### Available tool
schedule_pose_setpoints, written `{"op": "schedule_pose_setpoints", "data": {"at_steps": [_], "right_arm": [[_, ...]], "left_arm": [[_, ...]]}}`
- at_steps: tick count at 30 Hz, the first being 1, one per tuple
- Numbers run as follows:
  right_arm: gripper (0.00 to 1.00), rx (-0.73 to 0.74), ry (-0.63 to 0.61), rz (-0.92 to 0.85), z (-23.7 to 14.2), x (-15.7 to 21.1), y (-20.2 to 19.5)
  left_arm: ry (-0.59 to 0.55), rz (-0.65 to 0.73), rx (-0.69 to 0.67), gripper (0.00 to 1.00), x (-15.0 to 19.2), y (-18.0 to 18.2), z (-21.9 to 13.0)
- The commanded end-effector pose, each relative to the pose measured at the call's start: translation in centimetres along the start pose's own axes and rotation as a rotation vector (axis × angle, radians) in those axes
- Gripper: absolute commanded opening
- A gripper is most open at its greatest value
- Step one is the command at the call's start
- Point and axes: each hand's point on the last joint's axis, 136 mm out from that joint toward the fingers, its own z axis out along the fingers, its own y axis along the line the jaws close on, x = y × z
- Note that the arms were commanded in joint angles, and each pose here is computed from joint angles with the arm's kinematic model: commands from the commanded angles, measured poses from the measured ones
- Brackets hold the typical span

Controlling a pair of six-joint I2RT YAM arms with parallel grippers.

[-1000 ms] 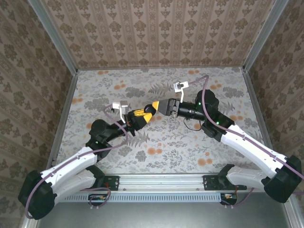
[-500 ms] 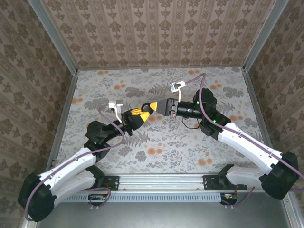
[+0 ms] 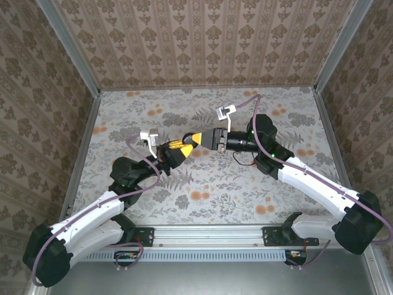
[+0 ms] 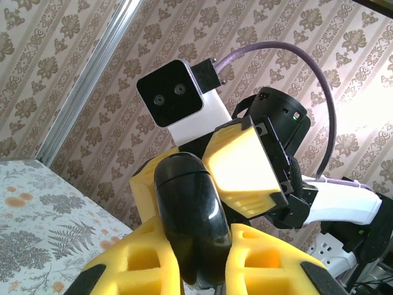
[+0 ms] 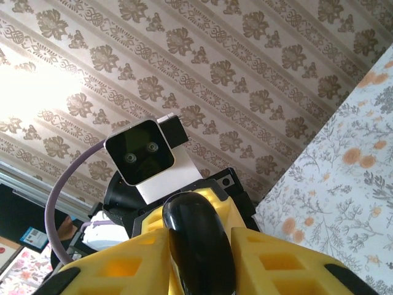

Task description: Insert the wireless bluetooth earbuds into the charging case

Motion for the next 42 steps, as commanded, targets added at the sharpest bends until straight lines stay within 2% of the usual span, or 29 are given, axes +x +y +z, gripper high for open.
{"op": "schedule_pose_setpoints", "data": {"at_steps": [1,5,9,12,16,18,22,28,34,40,42], "right_arm": [[0.25,-0.046,0.020,-0.046,0.3,0.3,1.0],[0.19,-0.030,0.033,-0.072,0.2,0.5,0.8],[0.16,-0.012,0.039,-0.087,0.0,0.6,0.6],[0.14,0.007,0.036,-0.102,-0.2,0.6,0.5],[0.13,0.043,0.048,-0.132,-0.6,0.6,0.4],[0.12,0.066,0.062,-0.154,-1.0,0.6,0.5],[0.12,0.122,0.109,-0.229,-1.8,0.8,0.5],[0.12,0.141,0.214,-0.328,-2.1,1.7,0.9],[0.12,0.084,0.245,-0.356,-1.7,1.8,1.8],[0.12,0.083,0.245,-0.366,-1.5,1.7,1.7],[0.12,0.083,0.247,-0.367,-1.4,1.7,1.6]], "left_arm": [[-0.038,0.014,0.041,0.00,-1.7,-1.5,0.0],[-0.019,-0.011,0.012,0.00,-1.2,-0.8,0.0],[-0.013,-0.022,-0.030,0.07,-1.0,0.0,-0.3],[-0.009,-0.018,-0.063,0.20,-1.0,0.4,-0.6],[0.023,-0.026,-0.139,0.49,-0.9,1.3,-1.5],[0.061,-0.029,-0.178,0.58,-0.7,1.6,-2.1],[0.138,-0.010,-0.225,0.66,-0.5,1.5,-4.0],[0.292,0.022,-0.139,0.72,0.0,-1.0,-4.4],[0.343,0.020,-0.023,0.71,-0.1,-2.2,-3.3],[0.353,0.013,0.047,0.69,-0.3,-2.9,-2.2],[0.363,0.013,0.066,0.62,-0.2,-3.1,-1.9]]}}
